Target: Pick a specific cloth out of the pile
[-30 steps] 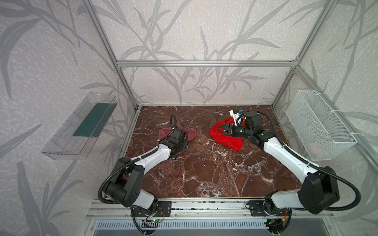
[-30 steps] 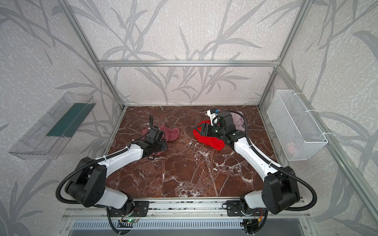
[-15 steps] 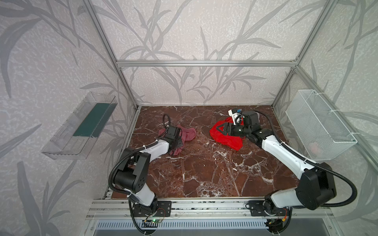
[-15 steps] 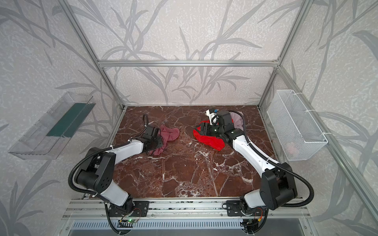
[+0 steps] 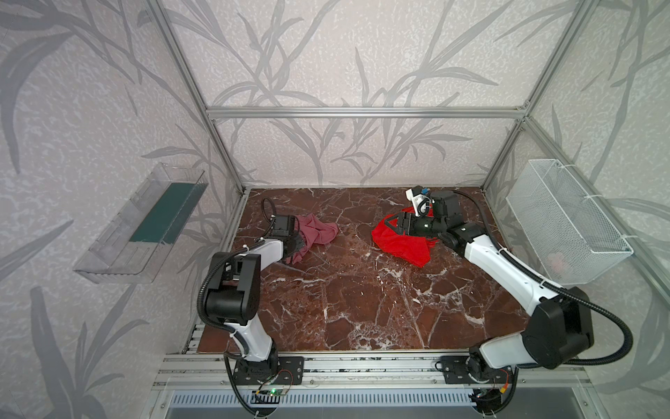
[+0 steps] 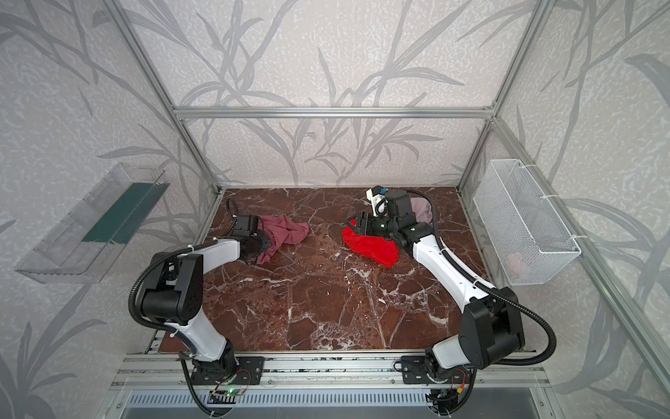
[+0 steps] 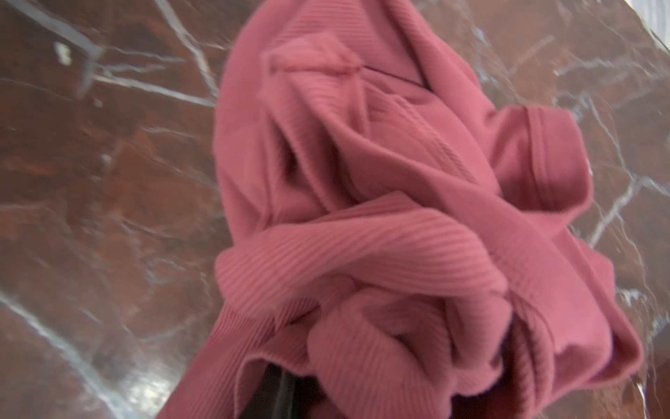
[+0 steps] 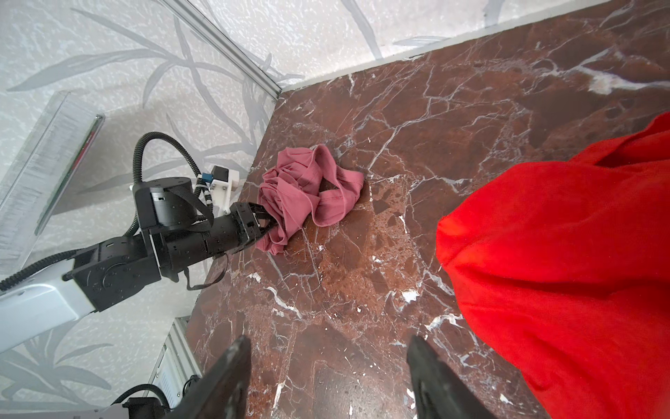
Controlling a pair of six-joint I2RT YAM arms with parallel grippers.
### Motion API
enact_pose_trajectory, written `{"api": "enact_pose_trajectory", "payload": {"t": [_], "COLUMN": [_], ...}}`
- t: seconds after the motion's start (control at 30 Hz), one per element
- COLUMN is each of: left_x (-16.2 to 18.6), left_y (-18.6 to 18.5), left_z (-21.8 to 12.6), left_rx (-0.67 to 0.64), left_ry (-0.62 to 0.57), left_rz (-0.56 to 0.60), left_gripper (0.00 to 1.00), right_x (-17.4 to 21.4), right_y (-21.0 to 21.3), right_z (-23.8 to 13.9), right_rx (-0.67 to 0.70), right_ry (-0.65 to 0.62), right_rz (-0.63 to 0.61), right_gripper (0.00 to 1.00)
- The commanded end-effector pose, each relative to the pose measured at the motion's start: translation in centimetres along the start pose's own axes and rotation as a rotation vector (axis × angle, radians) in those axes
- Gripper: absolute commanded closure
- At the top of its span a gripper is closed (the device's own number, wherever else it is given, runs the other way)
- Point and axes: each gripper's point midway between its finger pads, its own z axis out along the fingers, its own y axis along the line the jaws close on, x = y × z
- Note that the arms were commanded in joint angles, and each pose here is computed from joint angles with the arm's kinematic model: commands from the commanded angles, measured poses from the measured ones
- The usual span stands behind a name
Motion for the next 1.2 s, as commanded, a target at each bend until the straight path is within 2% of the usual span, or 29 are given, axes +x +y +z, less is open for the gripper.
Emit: {"api": "enact_pose_trajectory", "payload": {"t": [0.0,0.27,0.47,0.6,0.8,0.9,1.07,1.17], "left_x": [-1.6,-4.4,-6.2,-6.9,-5.5,-3.9,-1.5,-1.3], "left_y": [1.5,4.7,4.8,3.5,1.4,0.2,-2.7,-3.1], "left_z": [0.0,-0.3,-1.4,-2.4,-6.0,-8.5,-12.3,-13.8], "left_rx": [-0.034,-0.058,-0.041,0.038,0.135,0.149,0.154,0.154], "left_ry": [-0.01,-0.053,-0.082,-0.084,-0.086,-0.102,-0.17,-0.198], "left_rz": [-0.034,-0.098,-0.107,-0.095,-0.108,-0.051,0.176,0.24], "left_gripper": [0.72,0.73,0.72,0.71,0.69,0.67,0.67,0.67], "right_x": [-1.1,-1.2,-1.2,-1.2,-0.9,-1.0,-1.7,-2.2], "right_y": [0.4,0.5,0.7,0.9,0.4,-0.8,-3.4,-5.1], "right_z": [-0.4,-0.7,-1.3,-1.7,-2.3,-2.8,-4.8,-6.3], "right_rx": [0.004,0.009,0.012,0.009,0.033,0.058,0.139,0.227], "right_ry": [-0.016,-0.017,-0.027,-0.034,-0.052,-0.07,-0.139,-0.181], "right_rz": [-0.024,-0.025,-0.03,-0.034,-0.044,-0.031,-0.035,-0.066], "right_gripper": [0.32,0.32,0.32,0.32,0.32,0.31,0.31,0.31]}}
